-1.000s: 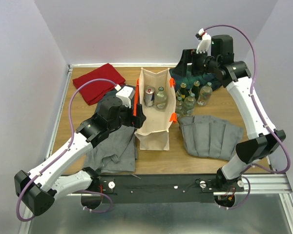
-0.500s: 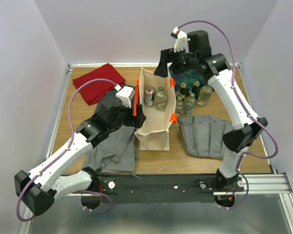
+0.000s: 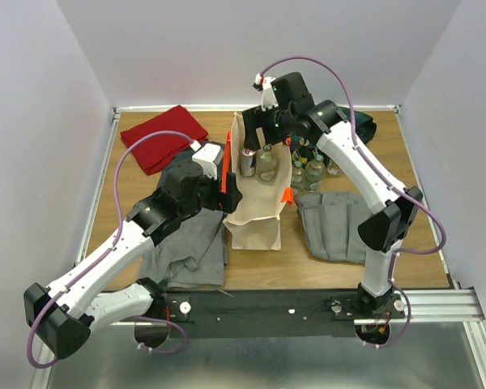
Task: Take the beverage out of the canvas bag
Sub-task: Take out the drink from the canvas bag.
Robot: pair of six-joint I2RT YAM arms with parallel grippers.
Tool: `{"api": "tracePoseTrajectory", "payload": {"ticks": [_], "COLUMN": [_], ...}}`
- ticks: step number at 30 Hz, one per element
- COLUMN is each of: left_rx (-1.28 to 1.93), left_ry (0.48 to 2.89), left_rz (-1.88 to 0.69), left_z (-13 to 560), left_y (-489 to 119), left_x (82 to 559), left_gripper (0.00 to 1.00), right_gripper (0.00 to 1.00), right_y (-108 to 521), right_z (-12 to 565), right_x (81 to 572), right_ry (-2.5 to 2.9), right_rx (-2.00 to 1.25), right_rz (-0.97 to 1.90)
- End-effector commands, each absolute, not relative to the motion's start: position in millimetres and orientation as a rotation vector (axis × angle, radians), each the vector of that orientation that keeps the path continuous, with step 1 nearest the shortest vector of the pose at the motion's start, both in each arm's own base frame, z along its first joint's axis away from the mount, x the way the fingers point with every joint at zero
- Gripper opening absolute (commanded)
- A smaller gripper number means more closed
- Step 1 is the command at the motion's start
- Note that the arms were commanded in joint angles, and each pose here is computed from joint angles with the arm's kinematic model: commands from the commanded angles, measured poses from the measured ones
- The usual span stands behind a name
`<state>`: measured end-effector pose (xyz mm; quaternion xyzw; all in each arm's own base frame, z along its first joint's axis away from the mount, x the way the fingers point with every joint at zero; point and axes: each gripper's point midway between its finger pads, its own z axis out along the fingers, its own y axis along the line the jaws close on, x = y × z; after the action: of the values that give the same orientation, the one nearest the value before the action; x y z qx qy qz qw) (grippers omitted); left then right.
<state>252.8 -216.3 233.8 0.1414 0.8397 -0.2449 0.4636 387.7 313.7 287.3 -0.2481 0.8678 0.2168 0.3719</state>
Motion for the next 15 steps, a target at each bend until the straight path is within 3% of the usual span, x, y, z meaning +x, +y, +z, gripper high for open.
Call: {"api": "tracePoseTrajectory", "payload": {"ticks": [1, 9, 15], "left_rx": [0.343, 0.334, 0.334], "left_ry": [2.055, 2.059, 2.063], "left_rz": [-0.616, -0.614, -0.607], "left_z": [235.5, 233.2, 232.2], "left_y": [-215.7, -213.8, -213.2], "left_x": [251.8, 250.4, 251.0], "left_gripper": [0.99, 0.99, 0.99], "right_gripper": [0.89, 0.77, 0.74], "right_y": [296.0, 285.2, 288.9], "right_z": [264.8, 241.7, 241.1], "right_x": [399.8, 414.3, 424.6], "right_ry": [2.258, 2.269, 2.239], "right_rx": [-0.559, -0.49, -0.442], "right_rz": [0.361, 0.235, 0.232]}}
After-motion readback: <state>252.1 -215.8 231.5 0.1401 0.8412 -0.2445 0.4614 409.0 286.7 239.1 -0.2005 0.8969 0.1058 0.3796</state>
